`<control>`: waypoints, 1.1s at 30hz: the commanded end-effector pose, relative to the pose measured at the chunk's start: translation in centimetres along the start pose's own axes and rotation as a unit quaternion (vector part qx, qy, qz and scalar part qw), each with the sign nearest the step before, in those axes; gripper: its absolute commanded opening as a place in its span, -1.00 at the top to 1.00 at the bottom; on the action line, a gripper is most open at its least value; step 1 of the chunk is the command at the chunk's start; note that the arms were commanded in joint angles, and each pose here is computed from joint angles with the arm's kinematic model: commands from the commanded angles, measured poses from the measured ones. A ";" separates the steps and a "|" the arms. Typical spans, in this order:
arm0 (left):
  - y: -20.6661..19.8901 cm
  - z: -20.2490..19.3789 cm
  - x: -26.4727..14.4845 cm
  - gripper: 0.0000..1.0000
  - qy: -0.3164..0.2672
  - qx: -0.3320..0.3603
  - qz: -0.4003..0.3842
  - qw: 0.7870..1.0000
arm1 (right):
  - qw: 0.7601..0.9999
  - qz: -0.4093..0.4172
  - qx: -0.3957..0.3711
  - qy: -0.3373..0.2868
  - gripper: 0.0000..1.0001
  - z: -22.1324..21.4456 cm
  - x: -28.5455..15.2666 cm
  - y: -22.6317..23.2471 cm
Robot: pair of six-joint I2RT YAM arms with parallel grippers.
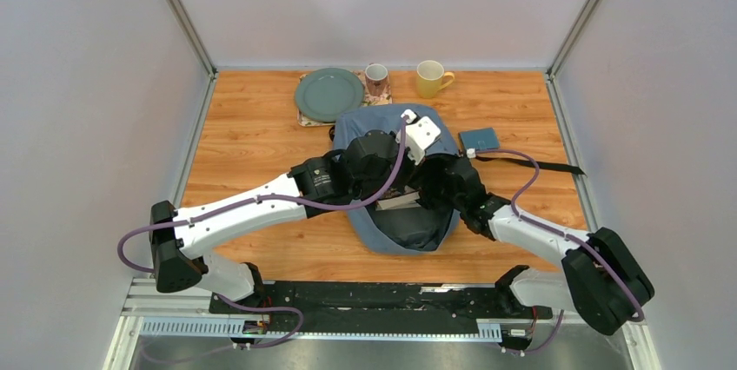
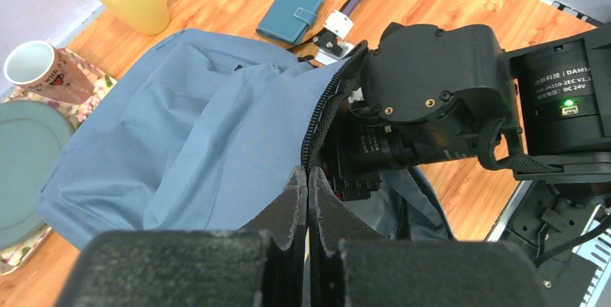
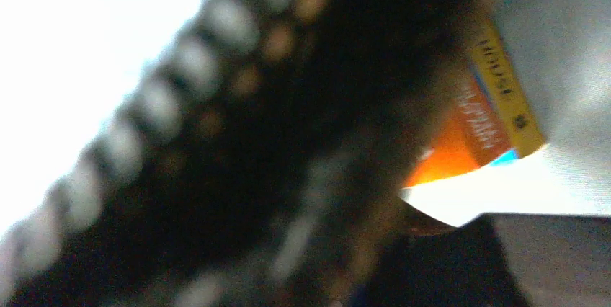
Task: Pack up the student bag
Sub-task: Place the book in the student bag.
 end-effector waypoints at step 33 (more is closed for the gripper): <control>0.0 0.3 -1.8 1.00 -0.043 -0.035 0.002 0.998 | 0.992 -0.045 -0.107 -0.053 -0.03 1.2 -1.1 -1.1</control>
Point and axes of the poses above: each gripper's point midway between its finger pads, its own x axis out along the fingers, its own y axis along the line the jaws close on, z = x × y, the point moved 6 cm from there along -x, back along the fingers, and after that the axes turned 10 degrees about x, right-handed, at the moved point
